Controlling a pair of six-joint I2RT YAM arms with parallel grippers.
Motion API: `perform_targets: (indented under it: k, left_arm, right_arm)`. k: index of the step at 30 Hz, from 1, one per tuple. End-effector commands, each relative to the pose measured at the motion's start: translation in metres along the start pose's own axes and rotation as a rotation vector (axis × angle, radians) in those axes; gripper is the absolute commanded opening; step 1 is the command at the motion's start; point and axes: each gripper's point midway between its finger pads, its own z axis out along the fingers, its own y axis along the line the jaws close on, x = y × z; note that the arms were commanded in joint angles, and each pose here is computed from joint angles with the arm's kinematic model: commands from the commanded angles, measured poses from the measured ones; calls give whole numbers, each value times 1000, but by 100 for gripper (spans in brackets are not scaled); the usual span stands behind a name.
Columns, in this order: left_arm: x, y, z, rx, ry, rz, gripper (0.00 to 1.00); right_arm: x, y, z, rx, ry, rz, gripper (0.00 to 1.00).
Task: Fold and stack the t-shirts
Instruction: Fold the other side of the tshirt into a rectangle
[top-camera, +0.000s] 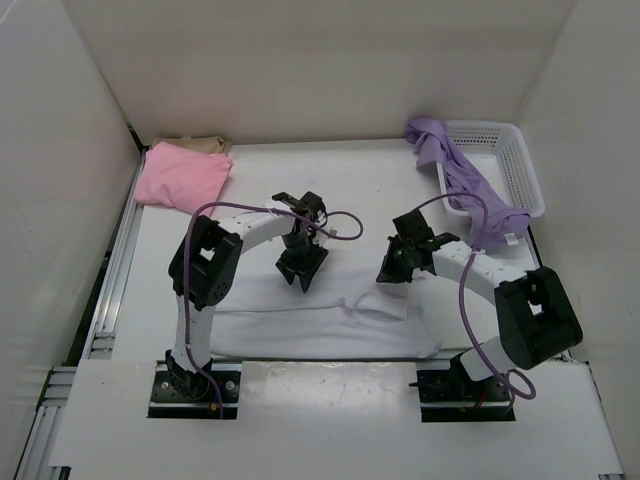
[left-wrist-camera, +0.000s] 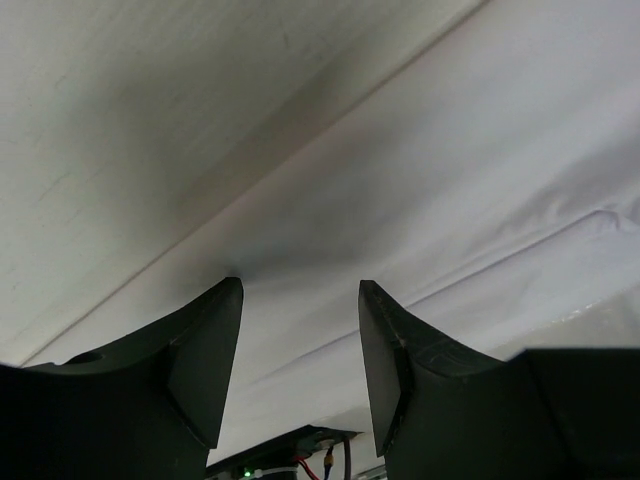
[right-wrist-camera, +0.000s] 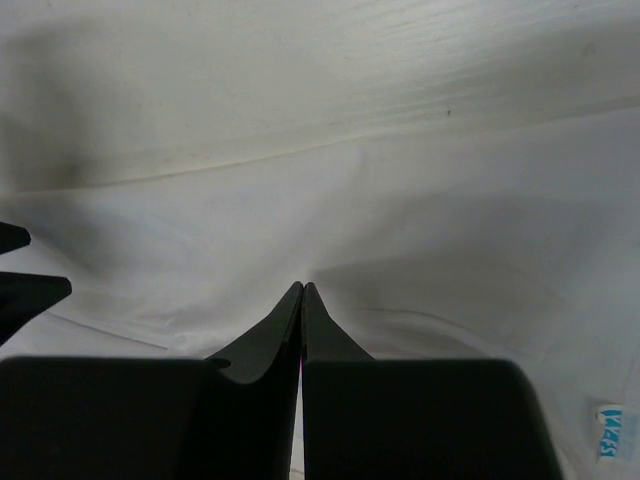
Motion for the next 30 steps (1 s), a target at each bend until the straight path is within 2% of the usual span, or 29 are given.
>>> perform_targets:
  k: [1, 8, 14, 25, 30]
  left_arm:
    - [-8, 7, -3, -39, -36, 10, 61]
    - [-6, 16, 6, -61, -6, -6, 61]
    - [-2, 17, 8, -61, 3, -8, 61]
    - [-2, 20, 8, -79, 3, -8, 61]
    - [-1, 21, 11, -79, 12, -10, 61]
  right_arm:
    - [3, 8, 3, -8, 19, -46, 0]
    - [31, 12, 13, -32, 128, -84, 0]
    - [37, 19, -6, -69, 89, -99, 0]
    - [101, -16, -18, -14, 174, -122, 0]
    - [104, -5, -36, -31, 135, -171, 0]
